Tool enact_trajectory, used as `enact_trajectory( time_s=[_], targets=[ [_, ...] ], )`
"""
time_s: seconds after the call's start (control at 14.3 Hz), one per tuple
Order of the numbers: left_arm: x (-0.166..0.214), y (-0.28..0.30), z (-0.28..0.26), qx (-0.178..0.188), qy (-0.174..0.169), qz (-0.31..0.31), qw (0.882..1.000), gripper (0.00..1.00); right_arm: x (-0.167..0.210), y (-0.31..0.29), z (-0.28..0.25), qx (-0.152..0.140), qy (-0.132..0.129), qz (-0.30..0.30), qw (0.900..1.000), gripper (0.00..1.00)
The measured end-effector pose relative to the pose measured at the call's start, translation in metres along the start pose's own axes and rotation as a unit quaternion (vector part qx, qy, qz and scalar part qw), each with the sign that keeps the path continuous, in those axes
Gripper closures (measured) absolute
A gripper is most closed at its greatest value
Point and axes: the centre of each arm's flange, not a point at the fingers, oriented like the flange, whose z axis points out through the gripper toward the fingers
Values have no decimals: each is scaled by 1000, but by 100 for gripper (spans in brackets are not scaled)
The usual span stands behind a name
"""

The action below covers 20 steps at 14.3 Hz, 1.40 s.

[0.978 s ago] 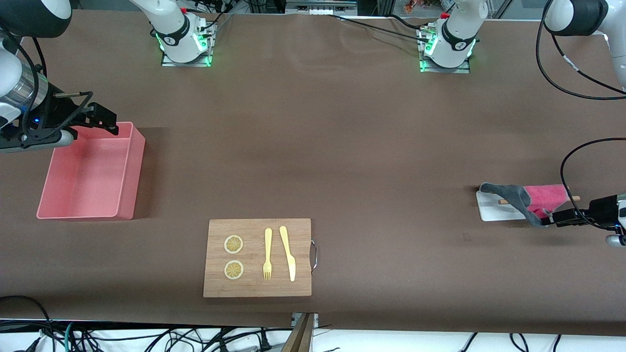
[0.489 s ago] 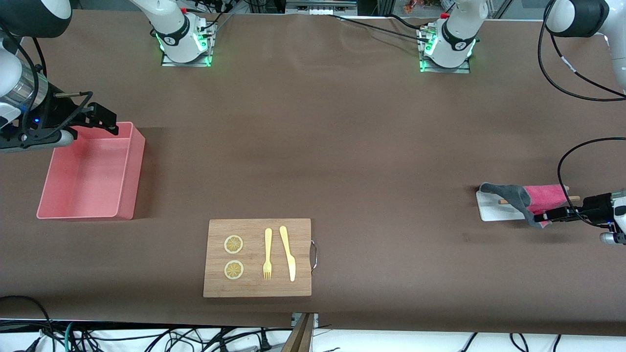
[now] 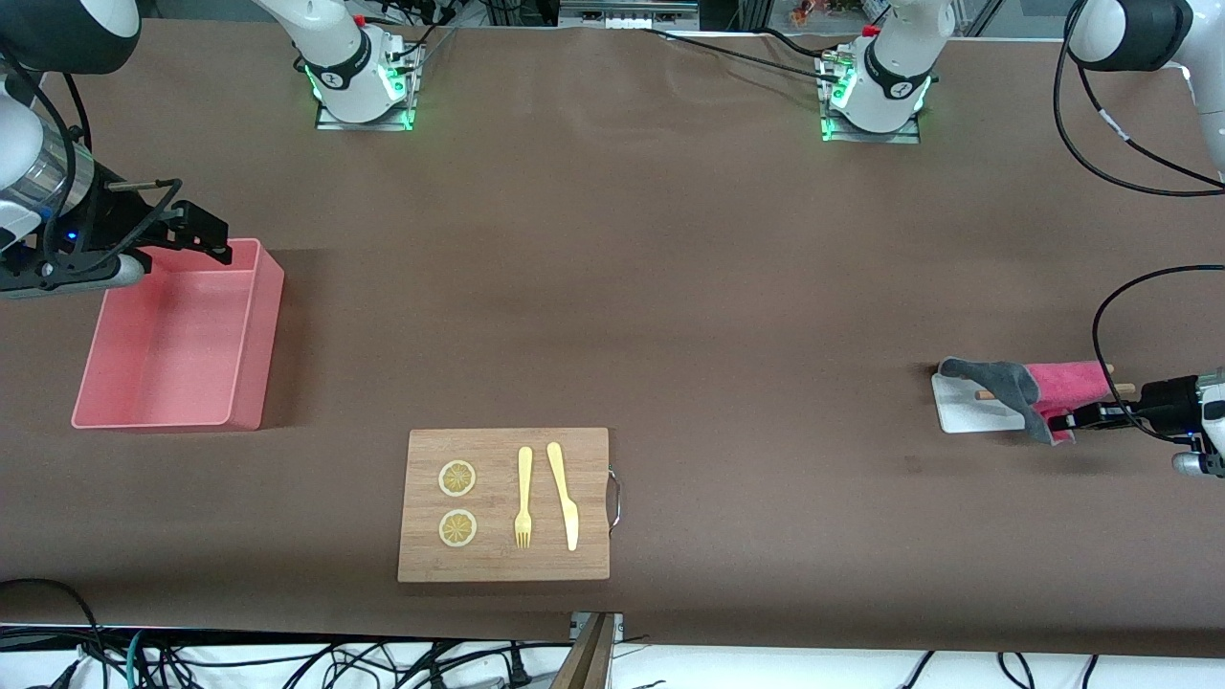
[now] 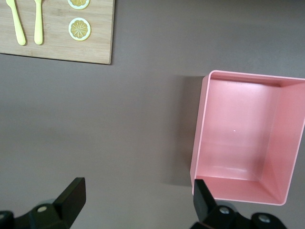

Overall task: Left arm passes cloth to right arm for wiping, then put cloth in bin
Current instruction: 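Close the left gripper on the cloth and lift it up, then carry the cloth to mid-table with the left gripper while the right gripper approaches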

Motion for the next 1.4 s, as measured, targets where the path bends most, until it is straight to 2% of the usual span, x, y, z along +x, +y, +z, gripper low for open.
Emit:
enact_trajectory(
  time_s=[0.42,0.56,0.77,0.84,0.98,1.19,1.4],
  targets=[
    [7,14,-18,11,10,18,1000,98,0,0,0,0,0,0,1000,0],
    [15,42,-46,66,6,57,996,98,0,0,0,0,0,0,1000,0],
    [21,127,-94,150,-6,128,980,98,0,0,0,0,0,0,1000,0],
    [15,158,-106,162,-22,143,976,98,0,0,0,0,0,0,1000,0],
    [-8,211,-130,164,-63,153,973,98,0,0,0,0,0,0,1000,0],
    [-47,273,-157,154,-115,135,972,98,0,0,0,0,0,0,1000,0],
    [-77,353,-146,161,-164,104,968,98,0,0,0,0,0,0,1000,0]
  ],
)
